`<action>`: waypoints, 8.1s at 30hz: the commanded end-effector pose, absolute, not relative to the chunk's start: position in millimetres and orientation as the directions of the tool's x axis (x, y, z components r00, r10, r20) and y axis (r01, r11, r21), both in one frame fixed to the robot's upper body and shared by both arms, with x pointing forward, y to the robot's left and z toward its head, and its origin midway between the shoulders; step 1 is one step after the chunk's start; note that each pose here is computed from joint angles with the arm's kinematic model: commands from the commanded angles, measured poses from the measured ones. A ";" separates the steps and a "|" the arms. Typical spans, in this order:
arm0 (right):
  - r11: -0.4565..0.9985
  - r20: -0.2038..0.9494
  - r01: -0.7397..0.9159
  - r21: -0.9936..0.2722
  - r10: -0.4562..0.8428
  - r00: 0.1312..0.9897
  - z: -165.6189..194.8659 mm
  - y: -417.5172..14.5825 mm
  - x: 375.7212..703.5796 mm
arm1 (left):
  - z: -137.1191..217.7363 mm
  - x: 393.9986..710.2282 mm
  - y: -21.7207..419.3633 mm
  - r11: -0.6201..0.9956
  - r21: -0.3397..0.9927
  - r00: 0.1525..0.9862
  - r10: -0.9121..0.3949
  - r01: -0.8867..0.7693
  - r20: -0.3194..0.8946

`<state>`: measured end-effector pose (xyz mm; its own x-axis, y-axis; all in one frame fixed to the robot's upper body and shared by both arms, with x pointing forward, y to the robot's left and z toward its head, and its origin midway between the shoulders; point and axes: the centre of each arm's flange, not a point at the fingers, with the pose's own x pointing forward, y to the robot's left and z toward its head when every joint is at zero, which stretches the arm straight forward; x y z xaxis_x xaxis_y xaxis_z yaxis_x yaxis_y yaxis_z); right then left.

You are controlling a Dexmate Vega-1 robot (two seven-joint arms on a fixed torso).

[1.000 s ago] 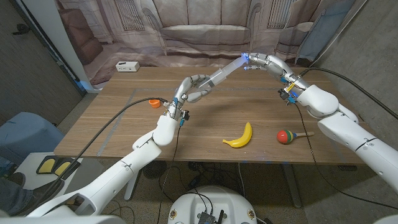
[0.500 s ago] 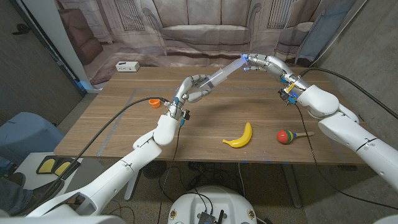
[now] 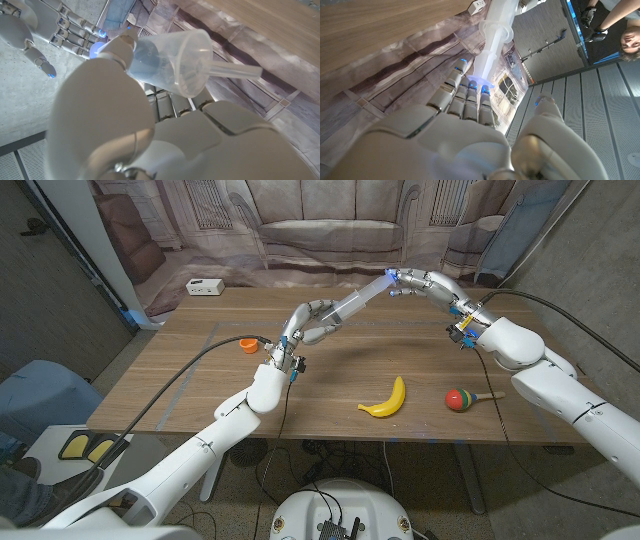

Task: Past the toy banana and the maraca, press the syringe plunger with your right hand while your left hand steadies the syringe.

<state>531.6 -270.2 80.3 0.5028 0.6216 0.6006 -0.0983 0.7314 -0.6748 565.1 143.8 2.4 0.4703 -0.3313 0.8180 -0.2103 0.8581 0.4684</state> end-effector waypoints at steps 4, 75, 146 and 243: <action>0.712 0.581 -0.103 -0.695 0.640 0.503 78.6 -265.1 528.8 | 2.8 563.8 142.7 0.859 0.467 0.463 -0.333 -0.210 0.821; 0.657 0.507 -0.146 -0.740 0.686 0.522 67.0 -257.4 524.2 | 5.2 556.6 131.5 0.858 0.471 0.456 -0.341 -0.207 0.822; 0.648 0.499 -0.147 -0.748 0.694 0.519 63.2 -254.8 517.0 | 7.9 551.6 132.2 0.857 0.467 0.436 -0.343 -0.216 0.832; 0.826 0.624 -0.134 -0.547 0.509 0.594 35.6 -294.9 516.6 | -5.7 564.8 161.5 0.833 0.492 0.529 -0.306 -0.253 0.791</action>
<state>514.8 -285.9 48.4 0.5694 0.5412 0.6187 -0.1220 0.8000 -0.5874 555.4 158.7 0.3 0.4843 -0.3140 0.8166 -0.2511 0.8442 0.4736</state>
